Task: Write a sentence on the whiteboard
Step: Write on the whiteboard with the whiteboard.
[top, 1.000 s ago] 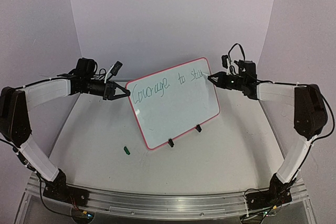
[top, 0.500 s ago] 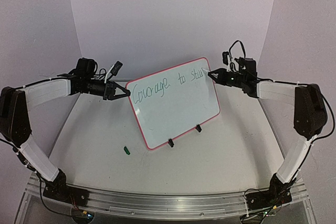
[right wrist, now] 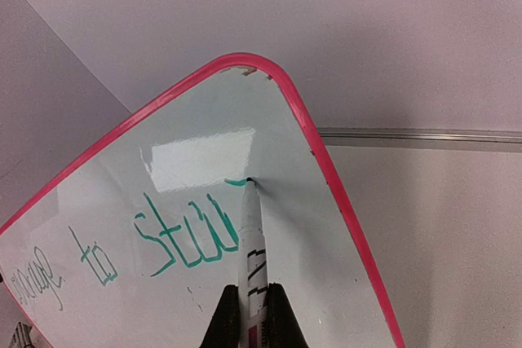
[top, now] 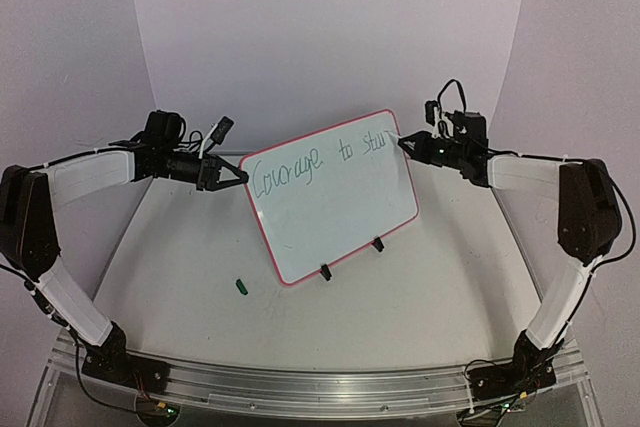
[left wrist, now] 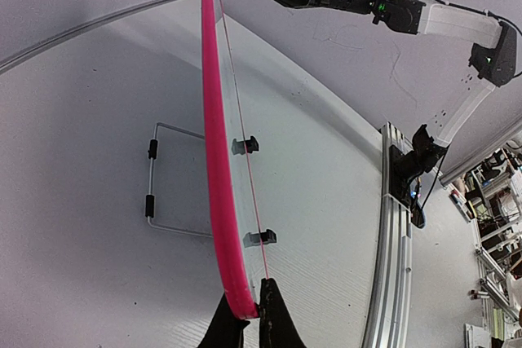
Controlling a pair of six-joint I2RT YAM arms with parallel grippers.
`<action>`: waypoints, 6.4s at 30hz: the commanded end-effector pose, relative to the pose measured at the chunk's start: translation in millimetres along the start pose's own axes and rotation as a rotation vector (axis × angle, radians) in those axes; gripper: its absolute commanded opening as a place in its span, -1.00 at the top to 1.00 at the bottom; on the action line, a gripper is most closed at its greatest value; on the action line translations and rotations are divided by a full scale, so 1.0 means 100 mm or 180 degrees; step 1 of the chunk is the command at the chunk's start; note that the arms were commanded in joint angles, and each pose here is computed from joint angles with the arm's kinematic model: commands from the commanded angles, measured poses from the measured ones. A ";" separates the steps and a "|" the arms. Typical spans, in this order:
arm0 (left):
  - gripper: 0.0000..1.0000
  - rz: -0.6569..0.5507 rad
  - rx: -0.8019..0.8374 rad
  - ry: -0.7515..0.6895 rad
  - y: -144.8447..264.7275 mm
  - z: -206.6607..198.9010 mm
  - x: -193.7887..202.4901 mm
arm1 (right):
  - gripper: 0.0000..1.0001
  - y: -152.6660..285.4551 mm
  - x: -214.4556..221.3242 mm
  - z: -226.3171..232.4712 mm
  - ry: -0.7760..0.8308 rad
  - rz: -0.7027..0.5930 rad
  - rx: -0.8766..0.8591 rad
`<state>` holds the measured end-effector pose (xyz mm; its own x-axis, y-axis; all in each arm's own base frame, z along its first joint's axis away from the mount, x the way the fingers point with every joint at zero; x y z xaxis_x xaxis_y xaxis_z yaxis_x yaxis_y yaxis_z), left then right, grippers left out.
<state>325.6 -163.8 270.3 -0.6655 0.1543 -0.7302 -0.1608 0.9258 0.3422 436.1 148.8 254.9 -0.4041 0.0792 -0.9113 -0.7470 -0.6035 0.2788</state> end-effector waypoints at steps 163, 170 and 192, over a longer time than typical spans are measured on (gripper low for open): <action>1.00 0.0138 -0.0063 -0.0216 -0.16 -0.12 0.03 | 1.00 1.09 0.12 1.02 0.0420 0.0375 -0.0134; 1.00 0.0146 -0.0063 -0.0218 -0.16 -0.13 0.03 | 1.00 0.98 0.34 1.51 0.0534 0.0584 -0.0471; 1.00 0.0164 -0.0042 -0.0255 -0.18 -0.19 0.04 | 1.00 0.44 0.73 2.56 0.0832 0.0556 -0.1467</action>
<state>319.5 -176.5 273.5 -0.6581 0.1748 -0.7324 -0.1463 0.9244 0.3522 233.6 305.7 264.0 -0.3787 -0.2827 -0.8813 -0.3718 -0.8255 0.4246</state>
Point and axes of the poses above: each gripper's point midway between its finger pads, its own y axis back along the fingers, its own z axis along the line the jaws close on, x = y × z, the point moved 10 cm from there along y, back along the fingers, and after that the axes turned 11 degrees about y, right-handed, at the moved point
